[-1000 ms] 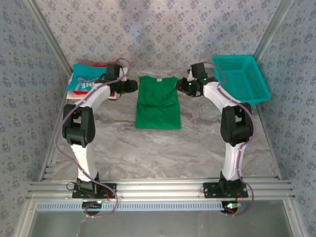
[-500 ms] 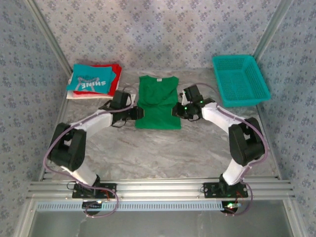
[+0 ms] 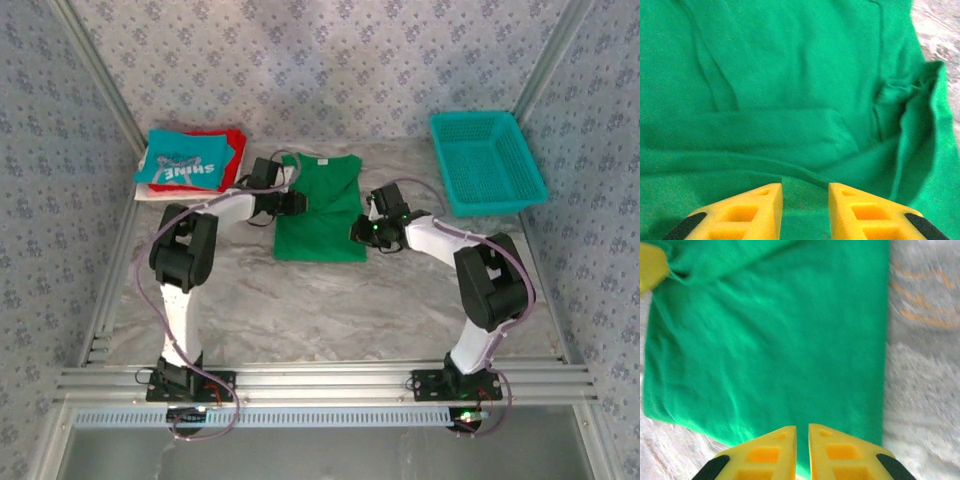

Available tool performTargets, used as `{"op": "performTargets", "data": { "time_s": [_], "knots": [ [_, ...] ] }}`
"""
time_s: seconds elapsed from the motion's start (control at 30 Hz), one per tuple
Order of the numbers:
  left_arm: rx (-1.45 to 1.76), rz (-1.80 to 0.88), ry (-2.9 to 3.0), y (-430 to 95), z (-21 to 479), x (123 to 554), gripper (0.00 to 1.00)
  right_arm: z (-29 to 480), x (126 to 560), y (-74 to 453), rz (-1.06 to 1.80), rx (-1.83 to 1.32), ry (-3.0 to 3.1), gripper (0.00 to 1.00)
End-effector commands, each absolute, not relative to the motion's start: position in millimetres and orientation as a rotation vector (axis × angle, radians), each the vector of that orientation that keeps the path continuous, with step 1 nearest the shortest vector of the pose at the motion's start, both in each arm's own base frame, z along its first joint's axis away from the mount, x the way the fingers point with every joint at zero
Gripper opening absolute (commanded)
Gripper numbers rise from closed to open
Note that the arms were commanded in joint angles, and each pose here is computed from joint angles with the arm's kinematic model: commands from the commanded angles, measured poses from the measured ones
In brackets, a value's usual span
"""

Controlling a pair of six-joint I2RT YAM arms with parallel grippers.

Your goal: Fold and stack the t-shirts

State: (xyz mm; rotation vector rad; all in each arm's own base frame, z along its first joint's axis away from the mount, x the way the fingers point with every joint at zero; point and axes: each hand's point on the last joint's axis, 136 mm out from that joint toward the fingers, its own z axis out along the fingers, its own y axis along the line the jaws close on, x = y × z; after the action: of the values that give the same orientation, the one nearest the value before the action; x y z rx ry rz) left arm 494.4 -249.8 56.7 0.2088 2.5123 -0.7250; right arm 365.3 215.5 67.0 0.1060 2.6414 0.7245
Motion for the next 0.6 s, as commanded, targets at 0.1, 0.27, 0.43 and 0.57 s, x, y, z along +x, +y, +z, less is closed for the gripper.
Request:
{"op": "performTargets", "data": {
  "time_s": [0.1, 0.27, 0.43, 0.57],
  "knots": [
    [0.205, -0.664, 2.489, -221.2, 77.0, 549.4, 0.29, 79.7, 358.5, 202.5, 0.696, 0.128, 2.606, 0.17],
    [0.23, -0.62, 2.373, -216.0, 152.8, 567.0, 0.3, 87.3, 362.3, 204.6, 0.695, 0.102, 2.597, 0.17],
    [0.187, -0.69, 2.275, -217.3, 189.9, 523.5, 0.32, 95.0, 377.3, 214.7, 0.714, 0.065, 2.594, 0.18],
    [0.176, -0.757, 2.259, -229.6, 182.1, 466.2, 0.33, 104.6, 407.4, 230.6, 0.739, 0.038, 2.568, 0.18]
  ]
}}
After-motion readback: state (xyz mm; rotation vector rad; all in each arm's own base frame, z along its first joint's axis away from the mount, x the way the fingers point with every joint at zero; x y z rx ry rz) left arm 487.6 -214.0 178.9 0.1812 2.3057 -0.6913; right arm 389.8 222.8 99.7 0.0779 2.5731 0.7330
